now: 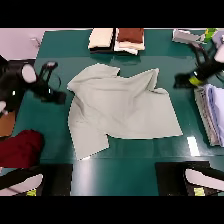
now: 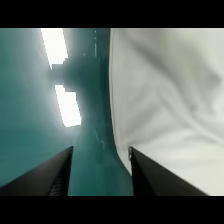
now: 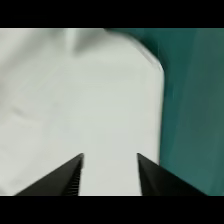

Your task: Fold the shirts.

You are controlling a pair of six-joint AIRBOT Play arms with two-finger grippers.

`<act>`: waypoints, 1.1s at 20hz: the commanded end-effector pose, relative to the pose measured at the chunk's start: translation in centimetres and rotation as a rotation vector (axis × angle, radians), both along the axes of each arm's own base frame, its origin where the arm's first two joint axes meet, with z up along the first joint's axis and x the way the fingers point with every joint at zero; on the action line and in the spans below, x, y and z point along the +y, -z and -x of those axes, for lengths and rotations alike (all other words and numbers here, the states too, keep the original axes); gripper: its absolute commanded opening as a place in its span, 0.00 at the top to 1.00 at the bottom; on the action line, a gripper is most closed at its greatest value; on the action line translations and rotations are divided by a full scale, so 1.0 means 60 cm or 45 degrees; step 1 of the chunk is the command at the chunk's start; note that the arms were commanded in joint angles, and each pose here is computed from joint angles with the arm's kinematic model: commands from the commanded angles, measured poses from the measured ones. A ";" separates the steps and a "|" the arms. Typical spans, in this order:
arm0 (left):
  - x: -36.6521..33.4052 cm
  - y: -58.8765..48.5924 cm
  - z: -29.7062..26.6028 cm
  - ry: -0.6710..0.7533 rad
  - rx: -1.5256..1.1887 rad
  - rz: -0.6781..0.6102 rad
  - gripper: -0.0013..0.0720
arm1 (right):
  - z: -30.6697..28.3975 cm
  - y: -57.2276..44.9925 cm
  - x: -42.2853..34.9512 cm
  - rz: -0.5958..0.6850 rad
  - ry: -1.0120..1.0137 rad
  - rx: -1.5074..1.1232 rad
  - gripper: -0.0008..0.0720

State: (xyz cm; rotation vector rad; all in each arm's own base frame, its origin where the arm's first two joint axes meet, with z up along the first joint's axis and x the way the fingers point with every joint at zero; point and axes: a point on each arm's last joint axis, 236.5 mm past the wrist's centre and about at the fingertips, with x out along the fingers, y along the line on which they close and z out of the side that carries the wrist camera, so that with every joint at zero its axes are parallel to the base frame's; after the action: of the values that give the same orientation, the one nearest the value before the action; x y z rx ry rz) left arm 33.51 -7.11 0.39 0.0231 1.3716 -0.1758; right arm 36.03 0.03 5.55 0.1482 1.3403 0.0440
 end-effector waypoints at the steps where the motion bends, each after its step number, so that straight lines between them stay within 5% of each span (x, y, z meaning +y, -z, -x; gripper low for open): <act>1: -0.010 0.062 0.097 -0.066 0.094 0.082 0.40 | 0.149 0.090 -0.066 0.009 0.172 0.229 0.26; 6: -0.012 0.072 0.104 -0.093 0.092 0.098 0.40 | 0.266 0.194 -0.074 -0.058 0.321 0.410 0.26; 18: -0.011 0.073 0.108 -0.089 0.102 0.096 0.40 | 0.271 0.246 -0.027 -0.181 0.337 0.445 0.38; 19: -0.011 0.073 0.108 -0.089 0.103 0.096 0.40 | 0.268 0.250 -0.020 -0.174 0.310 0.447 0.49; 20: -0.011 0.073 0.109 -0.089 0.106 0.095 0.40 | 0.264 0.252 -0.012 -0.165 0.278 0.440 0.77; 21: -0.011 0.073 0.109 -0.089 0.106 0.095 0.40 | 0.261 0.252 -0.006 -0.153 0.246 0.431 0.95; 22: -0.011 0.073 0.106 -0.089 0.098 0.096 0.40 | 0.259 0.252 0.002 -0.145 0.216 0.428 0.96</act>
State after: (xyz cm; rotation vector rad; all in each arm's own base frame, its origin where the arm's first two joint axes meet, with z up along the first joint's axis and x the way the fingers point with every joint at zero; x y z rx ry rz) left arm 27.10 -7.79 -3.98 -0.0967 1.4410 -0.1700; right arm 19.93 -0.74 -9.13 0.4279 1.6624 -0.0821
